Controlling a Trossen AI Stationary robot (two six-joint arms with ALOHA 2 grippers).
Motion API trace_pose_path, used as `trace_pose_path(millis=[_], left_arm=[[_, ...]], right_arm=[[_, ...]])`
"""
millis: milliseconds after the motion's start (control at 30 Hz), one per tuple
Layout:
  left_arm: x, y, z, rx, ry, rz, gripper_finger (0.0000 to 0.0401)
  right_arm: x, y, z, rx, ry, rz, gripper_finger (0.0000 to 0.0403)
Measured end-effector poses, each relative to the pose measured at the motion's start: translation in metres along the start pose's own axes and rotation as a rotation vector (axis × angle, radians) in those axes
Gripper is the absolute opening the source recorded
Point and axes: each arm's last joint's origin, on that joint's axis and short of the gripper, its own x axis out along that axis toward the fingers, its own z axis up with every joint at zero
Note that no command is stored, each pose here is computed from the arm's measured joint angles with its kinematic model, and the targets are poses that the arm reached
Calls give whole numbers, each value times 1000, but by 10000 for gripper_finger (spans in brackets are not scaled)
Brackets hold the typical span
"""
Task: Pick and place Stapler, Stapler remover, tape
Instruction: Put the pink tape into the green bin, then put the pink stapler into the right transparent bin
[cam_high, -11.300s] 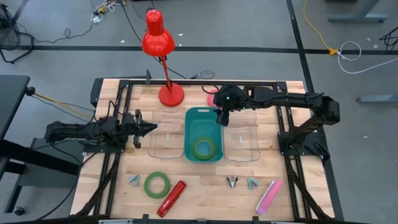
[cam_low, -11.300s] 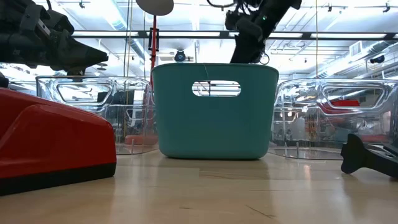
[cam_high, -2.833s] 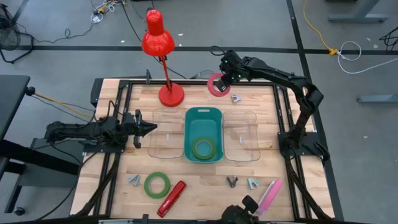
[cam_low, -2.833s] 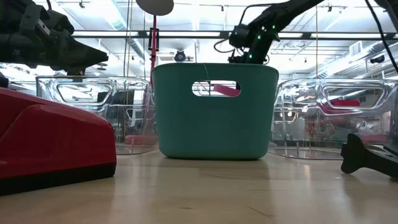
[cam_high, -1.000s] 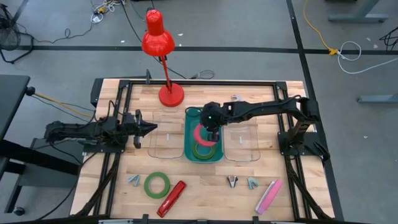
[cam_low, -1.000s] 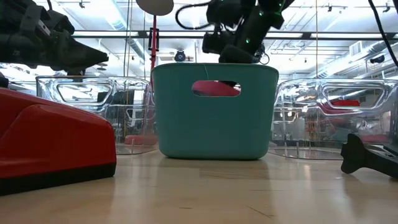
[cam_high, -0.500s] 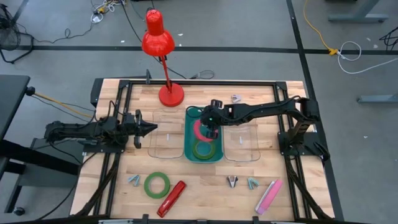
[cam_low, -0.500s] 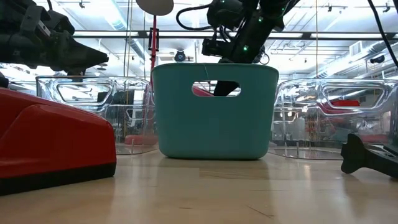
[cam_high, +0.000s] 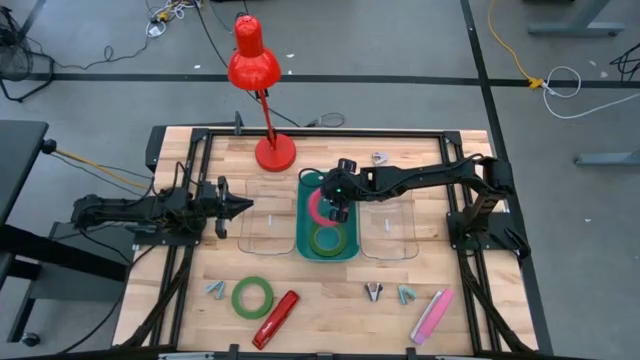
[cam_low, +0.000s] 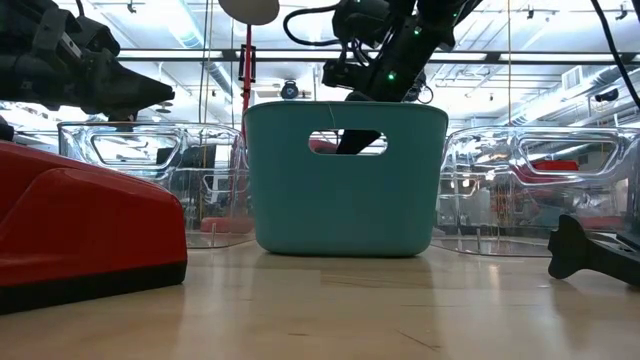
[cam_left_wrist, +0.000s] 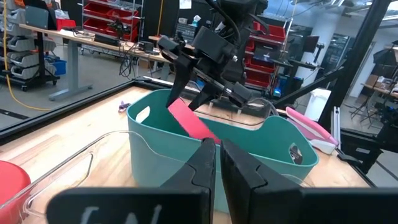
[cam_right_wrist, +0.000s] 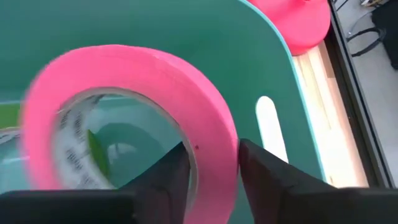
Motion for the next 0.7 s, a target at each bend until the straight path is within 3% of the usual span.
trace_pose_path(millis=[333, 700], left_arm=[[0, 0, 0, 0, 0, 0, 28], [0, 0, 0, 0, 0, 0, 28]], right_arm=[[0, -1, -1, 3, 14, -21, 222], [-1, -1, -4, -14, 45, -14, 240]])
